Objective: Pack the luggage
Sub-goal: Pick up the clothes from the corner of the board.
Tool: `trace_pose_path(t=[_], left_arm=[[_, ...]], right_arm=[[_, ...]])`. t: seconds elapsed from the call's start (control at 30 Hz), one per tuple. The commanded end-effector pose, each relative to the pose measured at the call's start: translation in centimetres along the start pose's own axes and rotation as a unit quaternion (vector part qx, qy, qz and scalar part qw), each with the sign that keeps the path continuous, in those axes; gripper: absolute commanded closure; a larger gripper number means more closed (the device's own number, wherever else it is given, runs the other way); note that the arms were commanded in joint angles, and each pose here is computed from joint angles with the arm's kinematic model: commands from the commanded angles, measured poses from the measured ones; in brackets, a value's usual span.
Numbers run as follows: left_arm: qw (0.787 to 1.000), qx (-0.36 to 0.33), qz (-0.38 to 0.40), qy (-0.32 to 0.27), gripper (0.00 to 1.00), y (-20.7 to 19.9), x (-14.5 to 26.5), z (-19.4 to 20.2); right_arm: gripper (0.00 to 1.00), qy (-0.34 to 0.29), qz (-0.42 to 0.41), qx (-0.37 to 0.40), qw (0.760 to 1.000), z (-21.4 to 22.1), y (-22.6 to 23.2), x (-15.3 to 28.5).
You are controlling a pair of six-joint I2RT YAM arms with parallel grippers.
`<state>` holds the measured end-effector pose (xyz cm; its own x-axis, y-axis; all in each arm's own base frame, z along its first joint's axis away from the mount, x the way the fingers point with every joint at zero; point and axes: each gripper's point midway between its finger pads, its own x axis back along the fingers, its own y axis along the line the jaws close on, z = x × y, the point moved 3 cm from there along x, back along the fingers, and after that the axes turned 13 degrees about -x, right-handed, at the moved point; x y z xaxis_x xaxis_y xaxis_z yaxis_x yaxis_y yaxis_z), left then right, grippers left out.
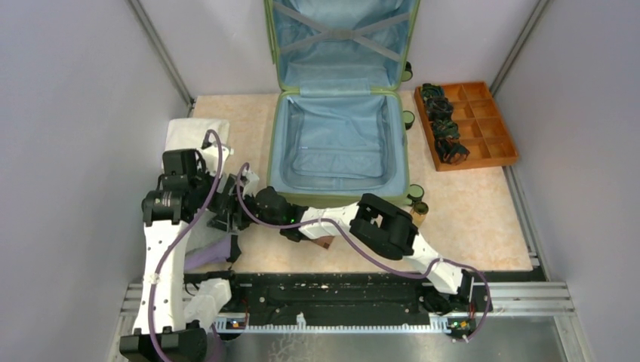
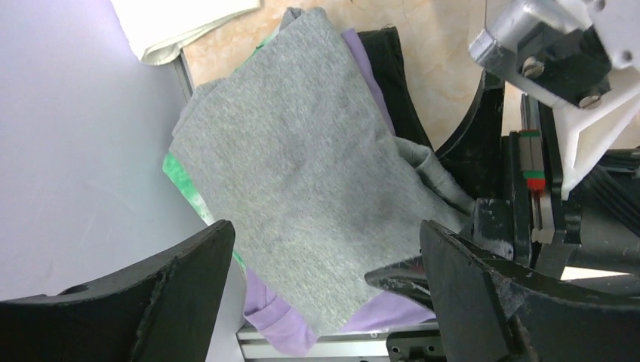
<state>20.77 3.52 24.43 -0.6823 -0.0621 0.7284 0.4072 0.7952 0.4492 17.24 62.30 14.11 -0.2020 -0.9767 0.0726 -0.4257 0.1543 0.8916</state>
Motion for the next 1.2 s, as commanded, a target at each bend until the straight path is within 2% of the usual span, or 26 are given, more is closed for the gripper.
trace_pose_path(t=[0.0, 0.1, 0.23, 0.4, 0.47, 0.6, 0.67, 0.77, 0.9, 0.97, 1.03, 1.17], left_arm=[[0.999, 0.016, -0.028, 0.015, 0.02, 0.3, 1.1, 0.7], [0.999, 0.018, -0.042, 0.018, 0.02, 0.5, 1.5, 1.1], [0.997, 0.024, -0.072, 0.03, 0.02, 1.3, 2.1, 1.5], [0.986, 0.034, -0.157, 0.039, 0.02, 3.7, 2.9, 1.7], [0.985, 0.033, -0.165, 0.035, 0.02, 3.9, 3.1, 1.7], [0.985, 0.032, -0.165, 0.04, 0.02, 3.7, 2.9, 2.0], [0.985, 0.031, -0.167, 0.04, 0.01, 3.7, 2.9, 2.1], [0.985, 0.029, -0.168, 0.04, 0.02, 3.5, 2.9, 2.4], [0.986, 0.031, -0.161, 0.037, 0.02, 3.2, 2.9, 2.5], [0.986, 0.035, -0.16, 0.034, 0.01, 3.1, 3.0, 2.4], [0.985, 0.04, -0.163, 0.033, 0.02, 3.3, 3.1, 2.2], [0.979, 0.068, -0.189, 0.027, 0.01, 4.5, 4.0, 1.4]], right_arm=[[0.38, -0.039, -0.034, 0.009, 0.999, -2.7, 4.2, -0.4], [0.39, -0.038, -0.034, 0.007, 0.999, -2.9, 4.5, -0.3], [0.49, -0.026, -0.025, -0.002, 0.999, -2.8, 4.8, 0.1], [0.73, -0.026, 0.001, 0.01, 1.0, -3.1, 5.1, 2.0], [0.76, -0.023, 0.011, 0.014, 1.0, -3.1, 5.1, 2.7], [0.89, -0.007, 0.002, 0.014, 1.0, -3.1, 5.9, 2.7], [0.89, 0.013, -0.002, 0.007, 1.0, -2.7, 5.9, 2.1], [0.75, 0.049, -0.009, -0.015, 0.999, -2.1, 5.7, 1.2], [0.69, 0.059, 0.009, -0.024, 0.998, -1.8, 4.5, 0.9], [0.79, 0.065, 0.013, -0.032, 0.997, -1.8, 4.1, 0.9], [1.0, 0.068, 0.014, -0.04, 0.997, -2.3, 4.0, 0.8], [1.0, 0.061, -0.011, -0.01, 0.998, -6.6, 7.4, 0.5]])
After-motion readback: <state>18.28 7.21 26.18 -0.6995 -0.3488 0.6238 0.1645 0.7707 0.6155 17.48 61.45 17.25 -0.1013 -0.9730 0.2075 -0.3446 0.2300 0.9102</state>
